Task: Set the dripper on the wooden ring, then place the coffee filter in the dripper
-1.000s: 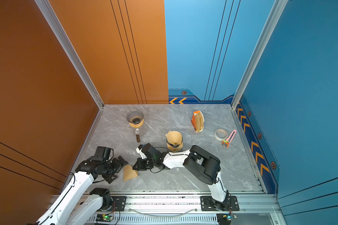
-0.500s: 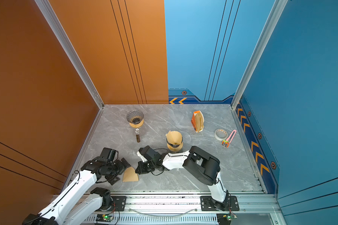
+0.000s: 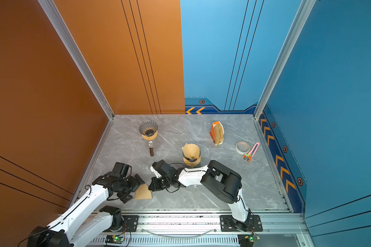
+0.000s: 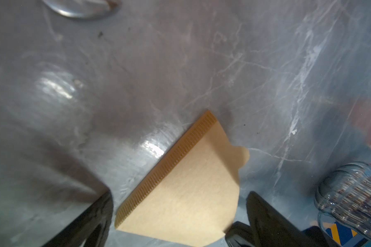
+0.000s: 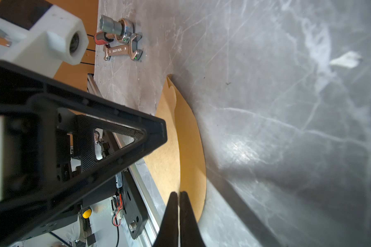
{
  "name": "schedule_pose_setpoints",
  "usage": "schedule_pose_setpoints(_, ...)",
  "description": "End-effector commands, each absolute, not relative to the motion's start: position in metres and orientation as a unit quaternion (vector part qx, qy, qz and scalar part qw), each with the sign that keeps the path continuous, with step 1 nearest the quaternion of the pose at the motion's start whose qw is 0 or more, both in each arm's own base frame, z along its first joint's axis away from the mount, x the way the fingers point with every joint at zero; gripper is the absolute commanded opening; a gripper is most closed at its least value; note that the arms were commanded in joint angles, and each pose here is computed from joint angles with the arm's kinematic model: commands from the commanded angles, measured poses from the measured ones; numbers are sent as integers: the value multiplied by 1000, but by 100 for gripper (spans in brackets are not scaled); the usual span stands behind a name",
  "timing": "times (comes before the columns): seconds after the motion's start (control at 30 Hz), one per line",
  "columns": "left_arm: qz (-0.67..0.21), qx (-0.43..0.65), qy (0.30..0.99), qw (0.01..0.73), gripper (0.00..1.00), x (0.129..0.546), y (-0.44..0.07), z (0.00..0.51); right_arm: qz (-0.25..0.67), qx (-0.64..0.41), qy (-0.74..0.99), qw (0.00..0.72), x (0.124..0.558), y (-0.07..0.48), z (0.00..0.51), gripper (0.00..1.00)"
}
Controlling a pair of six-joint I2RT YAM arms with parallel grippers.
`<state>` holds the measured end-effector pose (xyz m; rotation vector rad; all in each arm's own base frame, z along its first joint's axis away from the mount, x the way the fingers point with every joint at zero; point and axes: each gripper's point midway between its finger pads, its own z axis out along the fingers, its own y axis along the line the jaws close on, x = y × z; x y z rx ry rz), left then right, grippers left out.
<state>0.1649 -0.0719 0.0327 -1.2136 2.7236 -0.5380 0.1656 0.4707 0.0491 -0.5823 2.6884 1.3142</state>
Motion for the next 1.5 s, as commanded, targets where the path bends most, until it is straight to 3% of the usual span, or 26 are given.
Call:
schedule_pose_setpoints(0.0, -183, -400, 897, 41, 98, 159, -77, 28, 453, -197, 867, 60, 168, 481, 64, 8)
schedule_pose_setpoints(0.27, -187, -403, 895, 37, 98, 159, -78, 26, 477, -198, 855, 50, 165, 488, 67, 21)
schedule_pose_setpoints(0.8, -186, -403, 895, 39, 98, 160, -78, 25, 429, -202, 878, 64, 170, 475, 45, 30)
schedule_pose_setpoints(1.47, -186, -403, 895, 39, 97, 159, -78, 25, 446, -200, 871, 51, 166, 483, 38, 30)
